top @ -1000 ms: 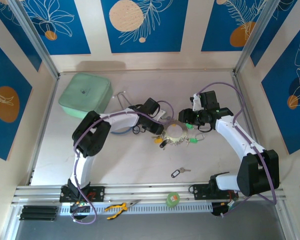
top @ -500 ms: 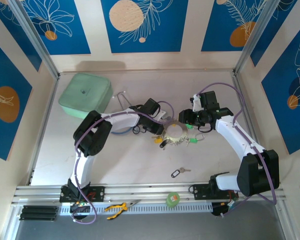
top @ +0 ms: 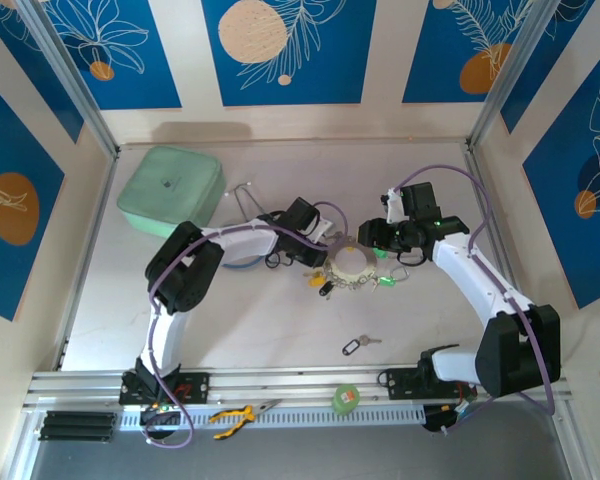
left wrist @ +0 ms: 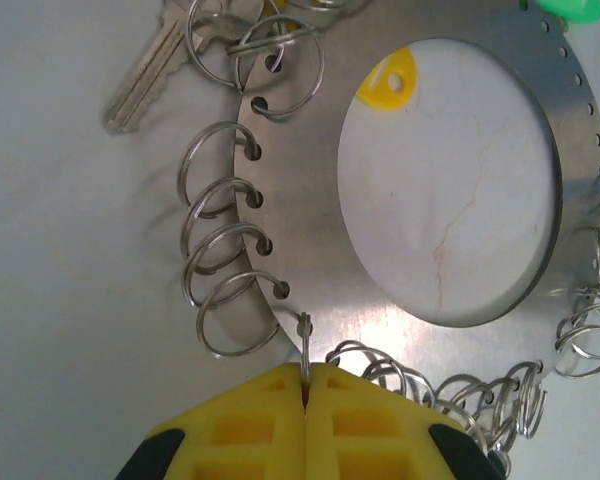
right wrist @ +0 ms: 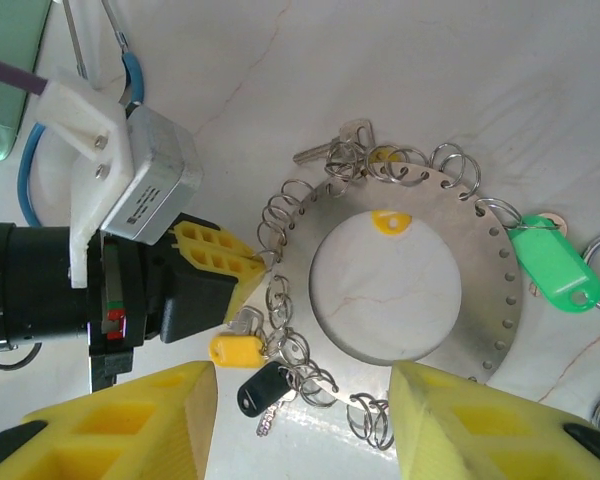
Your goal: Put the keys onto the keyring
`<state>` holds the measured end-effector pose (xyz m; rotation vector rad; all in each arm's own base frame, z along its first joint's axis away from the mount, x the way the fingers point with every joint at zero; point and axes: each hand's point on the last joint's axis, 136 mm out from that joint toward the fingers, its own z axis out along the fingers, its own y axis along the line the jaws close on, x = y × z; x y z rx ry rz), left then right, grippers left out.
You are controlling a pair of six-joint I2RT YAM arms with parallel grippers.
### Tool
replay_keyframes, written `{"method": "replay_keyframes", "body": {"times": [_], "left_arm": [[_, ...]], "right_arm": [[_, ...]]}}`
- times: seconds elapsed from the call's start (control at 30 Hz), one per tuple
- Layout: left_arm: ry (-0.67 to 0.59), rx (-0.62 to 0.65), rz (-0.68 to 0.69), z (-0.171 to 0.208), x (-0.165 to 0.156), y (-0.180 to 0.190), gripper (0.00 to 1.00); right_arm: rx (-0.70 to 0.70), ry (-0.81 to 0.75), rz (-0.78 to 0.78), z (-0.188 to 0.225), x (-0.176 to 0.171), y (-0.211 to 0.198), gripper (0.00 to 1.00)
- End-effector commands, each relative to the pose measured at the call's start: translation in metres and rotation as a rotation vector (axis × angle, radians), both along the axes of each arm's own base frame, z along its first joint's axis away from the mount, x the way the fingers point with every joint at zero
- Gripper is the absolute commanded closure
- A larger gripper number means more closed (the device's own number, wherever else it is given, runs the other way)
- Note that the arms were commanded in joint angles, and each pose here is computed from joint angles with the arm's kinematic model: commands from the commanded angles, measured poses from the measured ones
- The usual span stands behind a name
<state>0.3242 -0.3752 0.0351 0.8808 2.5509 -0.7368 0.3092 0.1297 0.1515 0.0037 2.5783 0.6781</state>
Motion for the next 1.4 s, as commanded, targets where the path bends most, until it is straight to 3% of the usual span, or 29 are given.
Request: {"method": "replay_keyframes", "body": {"times": [0.0, 0.3, 0.53, 0.77, 0.93, 1.0, 1.23, 1.37], "left_arm": [[-0.203, -0.093, -0.01, 0.047, 0.013, -0.001, 1.0], [-0.667, -0.188, -0.162, 0.12, 0.01, 0.013, 1.0], [-0.943, -0.234, -0.27, 0.165, 0.006, 0.025, 1.0], [-1.014, -0.438, -0.398, 0.183, -0.005, 0.046, 1.0], [-1.041, -0.499, -0.468, 0.177, -0.016, 0.054, 1.0], [-1.069, -0.518, -0.488, 0.175, -0.021, 0.057, 1.0], [-1.114, -0.568, -0.562, 0.167, -0.037, 0.059, 1.0], [-1.106, -0.583, -0.588, 0.165, -0.041, 0.057, 1.0]], "right_arm": [[0.021, -0.033, 0.025, 0.014, -0.003, 0.003, 0.51], [0.056, -0.161, 0.036, 0.04, 0.011, 0.008, 0.54], [0.071, -0.395, 0.105, 0.083, 0.05, 0.017, 0.55], [0.072, -0.65, 0.387, 0.106, 0.048, 0.052, 0.46], [-0.024, -0.931, 0.709, 0.082, 0.013, 0.083, 0.46], [-0.049, -1.006, 0.866, 0.067, -0.005, 0.096, 0.53], [-0.073, -1.007, 1.089, 0.038, -0.023, 0.121, 0.62], [-0.057, -1.02, 1.135, 0.033, -0.026, 0.13, 0.66]]}}
